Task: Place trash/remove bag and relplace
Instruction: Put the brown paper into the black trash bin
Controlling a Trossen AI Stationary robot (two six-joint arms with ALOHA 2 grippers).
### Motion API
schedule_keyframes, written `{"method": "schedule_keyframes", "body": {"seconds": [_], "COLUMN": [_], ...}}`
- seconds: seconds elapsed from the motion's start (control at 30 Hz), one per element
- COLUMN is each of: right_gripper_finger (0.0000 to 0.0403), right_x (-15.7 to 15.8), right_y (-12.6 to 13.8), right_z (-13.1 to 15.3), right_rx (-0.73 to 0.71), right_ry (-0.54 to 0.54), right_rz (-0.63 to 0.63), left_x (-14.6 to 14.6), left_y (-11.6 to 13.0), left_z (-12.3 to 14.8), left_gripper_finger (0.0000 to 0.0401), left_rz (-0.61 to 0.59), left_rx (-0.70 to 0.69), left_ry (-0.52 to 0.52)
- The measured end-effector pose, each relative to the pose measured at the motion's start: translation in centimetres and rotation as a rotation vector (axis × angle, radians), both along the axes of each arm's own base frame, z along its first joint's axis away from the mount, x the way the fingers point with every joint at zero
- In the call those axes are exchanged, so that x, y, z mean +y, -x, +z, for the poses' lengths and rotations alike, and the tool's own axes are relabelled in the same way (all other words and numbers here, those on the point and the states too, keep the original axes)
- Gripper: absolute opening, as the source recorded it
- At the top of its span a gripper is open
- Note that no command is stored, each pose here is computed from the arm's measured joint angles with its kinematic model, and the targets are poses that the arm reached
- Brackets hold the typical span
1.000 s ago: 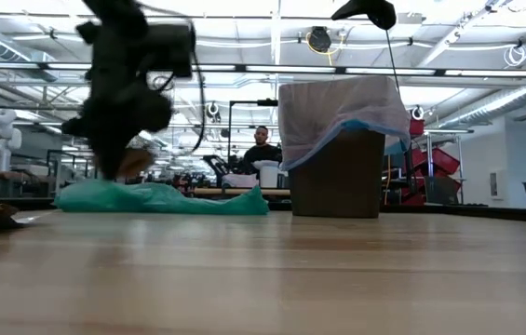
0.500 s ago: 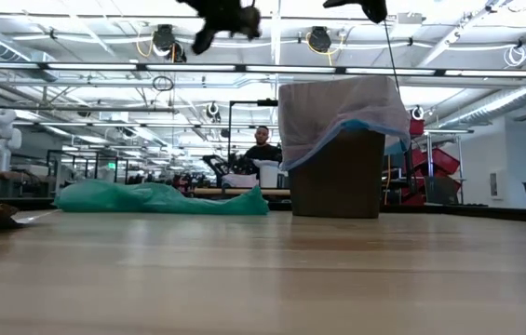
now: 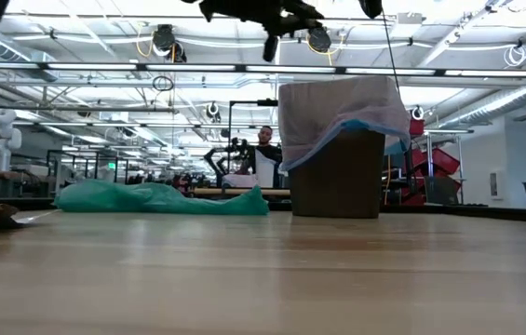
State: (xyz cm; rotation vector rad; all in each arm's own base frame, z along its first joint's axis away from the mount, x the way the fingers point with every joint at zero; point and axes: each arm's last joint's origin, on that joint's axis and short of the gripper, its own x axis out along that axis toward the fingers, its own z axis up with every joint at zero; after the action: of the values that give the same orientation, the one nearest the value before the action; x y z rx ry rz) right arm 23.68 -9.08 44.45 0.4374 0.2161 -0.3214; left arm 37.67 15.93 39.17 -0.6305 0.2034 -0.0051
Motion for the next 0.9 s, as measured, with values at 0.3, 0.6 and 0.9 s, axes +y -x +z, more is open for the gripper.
{"method": "schedule_keyframes", "body": {"seconds": [0.3,0.6,0.9], "right_gripper_finger": [0.021,0.0208,0.0208], "right_x": [0.1,-0.12,-0.54], "right_y": [0.18,0.33,0.67], "right_z": [0.14,0.2,-0.3], "right_rx": [-0.004,0.002,0.07], "right_ry": [0.006,0.038,0.056], "right_rz": [0.009,-0.036,-0.175], "left_x": [0.23,0.34,0.96], "left_y": [-0.66,-0.54,-0.27], "left_z": [-0.19,-0.18,-0.15], "left_gripper_finger": [0.0174,0.0205,0.0206], "left_rz": [-0.031,-0.073,-0.076], "left_rx": [-0.003,-0.007,-0.013], "left_ry": [0.005,0.015,0.023]}}
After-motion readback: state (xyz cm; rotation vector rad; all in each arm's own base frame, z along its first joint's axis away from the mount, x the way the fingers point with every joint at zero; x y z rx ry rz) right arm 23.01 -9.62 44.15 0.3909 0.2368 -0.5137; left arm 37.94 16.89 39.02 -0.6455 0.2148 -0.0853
